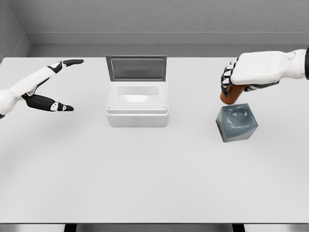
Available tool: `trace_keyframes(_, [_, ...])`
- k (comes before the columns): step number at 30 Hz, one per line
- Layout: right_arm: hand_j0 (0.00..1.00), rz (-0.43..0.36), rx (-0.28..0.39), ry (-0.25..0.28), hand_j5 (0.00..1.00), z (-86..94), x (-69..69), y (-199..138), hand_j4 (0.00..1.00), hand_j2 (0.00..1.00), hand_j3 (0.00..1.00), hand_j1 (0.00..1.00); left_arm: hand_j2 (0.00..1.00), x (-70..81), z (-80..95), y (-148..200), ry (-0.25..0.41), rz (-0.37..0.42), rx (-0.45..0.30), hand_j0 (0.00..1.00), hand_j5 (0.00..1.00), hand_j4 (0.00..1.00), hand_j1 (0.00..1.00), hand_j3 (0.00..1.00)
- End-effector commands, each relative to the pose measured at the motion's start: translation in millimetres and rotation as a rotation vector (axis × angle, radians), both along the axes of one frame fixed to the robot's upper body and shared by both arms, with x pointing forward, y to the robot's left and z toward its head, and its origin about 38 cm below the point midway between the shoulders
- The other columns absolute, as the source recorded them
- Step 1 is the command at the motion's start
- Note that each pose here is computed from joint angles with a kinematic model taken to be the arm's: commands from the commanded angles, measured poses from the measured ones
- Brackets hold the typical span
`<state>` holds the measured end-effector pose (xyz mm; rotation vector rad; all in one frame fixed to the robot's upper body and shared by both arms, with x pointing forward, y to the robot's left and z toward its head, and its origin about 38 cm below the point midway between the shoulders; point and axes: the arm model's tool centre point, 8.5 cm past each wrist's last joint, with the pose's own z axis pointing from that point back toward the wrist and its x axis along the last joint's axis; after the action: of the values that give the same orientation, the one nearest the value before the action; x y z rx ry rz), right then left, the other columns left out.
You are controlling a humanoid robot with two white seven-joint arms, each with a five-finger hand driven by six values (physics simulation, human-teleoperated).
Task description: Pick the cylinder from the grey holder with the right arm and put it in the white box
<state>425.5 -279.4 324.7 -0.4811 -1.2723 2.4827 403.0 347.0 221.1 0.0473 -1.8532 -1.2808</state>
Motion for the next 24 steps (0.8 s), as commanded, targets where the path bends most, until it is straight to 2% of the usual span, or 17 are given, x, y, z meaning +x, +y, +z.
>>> trace_keyframes(1, [0.52,0.023,0.017,0.004,0.52,-1.4,2.4,12.3,0.52,0.52,0.52,0.52,1.0,0.1,0.5,0.5,0.002,0.001,-0.007,1.0,1.0,1.0,1.0,1.0])
trace_keyframes(7, [0.52,0.055,0.025,-0.013,0.52,3.4,6.0,27.6,0.52,0.52,0.52,0.52,1.0,1.3,2.9,0.0,-0.003,0.002,-0.011,1.0,1.0,1.0,1.0,1.0])
trace_keyframes(12, [0.52,0.049,0.031,-0.008,0.52,-2.3,20.5,37.9,0.52,0.52,0.52,0.52,1.0,2.5,1.6,-5.3,-0.005,-0.005,-0.027,1.0,1.0,1.0,1.0,1.0])
trace_keyframes(14, [0.52,0.053,0.034,-0.007,0.52,-3.2,21.9,41.0,0.52,0.52,0.52,0.52,1.0,2.5,1.6,-5.3,-0.005,-0.005,-0.027,1.0,1.0,1.0,1.0,1.0])
trace_keyframes(16, [0.52,0.055,0.042,-0.015,0.52,1.6,27.7,46.8,0.52,0.52,0.52,0.52,1.0,2.6,1.4,-5.7,-0.006,-0.005,-0.028,1.0,1.0,1.0,1.0,1.0])
trace_keyframes(24, [0.52,0.083,0.054,-0.033,0.52,10.5,30.0,60.9,0.52,0.52,0.52,0.52,1.0,5.2,0.3,-7.5,-0.005,-0.003,-0.04,1.0,1.0,1.0,1.0,1.0])
